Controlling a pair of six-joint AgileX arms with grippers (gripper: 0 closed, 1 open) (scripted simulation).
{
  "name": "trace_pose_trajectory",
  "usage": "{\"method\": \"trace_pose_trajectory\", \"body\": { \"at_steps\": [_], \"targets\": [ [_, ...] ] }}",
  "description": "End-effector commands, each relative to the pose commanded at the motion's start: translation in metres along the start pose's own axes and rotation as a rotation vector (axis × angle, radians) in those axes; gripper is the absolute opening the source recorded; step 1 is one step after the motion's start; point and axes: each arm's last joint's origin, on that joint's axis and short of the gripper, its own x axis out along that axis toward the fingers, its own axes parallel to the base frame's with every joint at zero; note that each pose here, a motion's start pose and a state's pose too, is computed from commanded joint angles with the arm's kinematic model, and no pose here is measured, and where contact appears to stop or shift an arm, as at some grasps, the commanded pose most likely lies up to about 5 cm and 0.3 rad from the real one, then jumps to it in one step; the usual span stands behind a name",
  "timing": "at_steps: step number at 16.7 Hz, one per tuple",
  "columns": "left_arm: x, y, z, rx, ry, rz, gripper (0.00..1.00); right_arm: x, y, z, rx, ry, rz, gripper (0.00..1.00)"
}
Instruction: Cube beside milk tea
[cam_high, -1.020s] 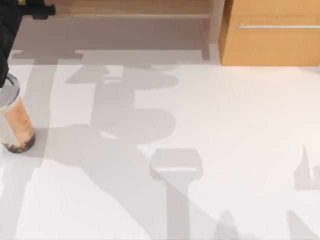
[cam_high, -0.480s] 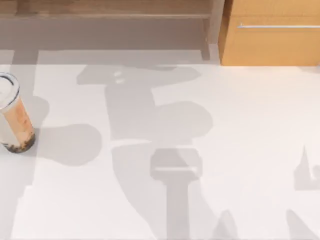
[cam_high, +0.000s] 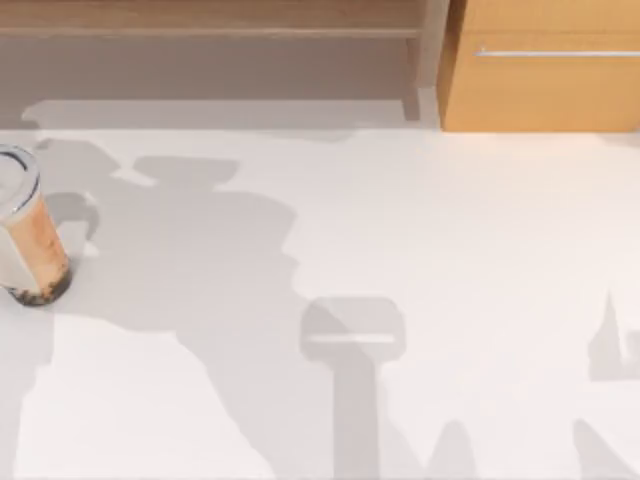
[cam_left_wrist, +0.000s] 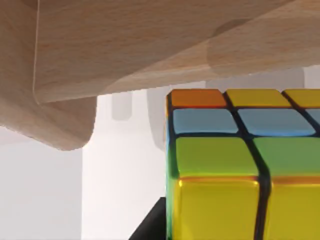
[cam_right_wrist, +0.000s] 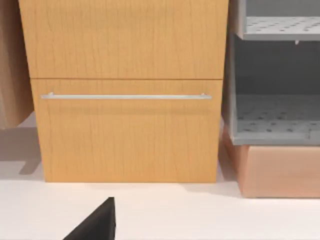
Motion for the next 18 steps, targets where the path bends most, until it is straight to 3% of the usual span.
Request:
{"method": "trace_pose_trajectory", "body": {
  "at_steps": [4,8,10,18],
  "targets": [
    [0.022,0.015,-0.044,-0.067,0.384,-0.101,0.0,0.0,0.0,0.0,0.0,0.0,0.0,1.0],
    [0.04,0.016,-0.076,-0.118,0.638,-0.186,0.0,0.0,0.0,0.0,0.0,0.0,0.0,1.0],
    [0.045,0.013,-0.082,-0.124,0.689,-0.207,0.0,0.0,0.0,0.0,0.0,0.0,0.0,1.0],
    [0.044,0.013,-0.082,-0.121,0.683,-0.206,0.0,0.0,0.0,0.0,0.0,0.0,0.0,1.0]
  ]
}}
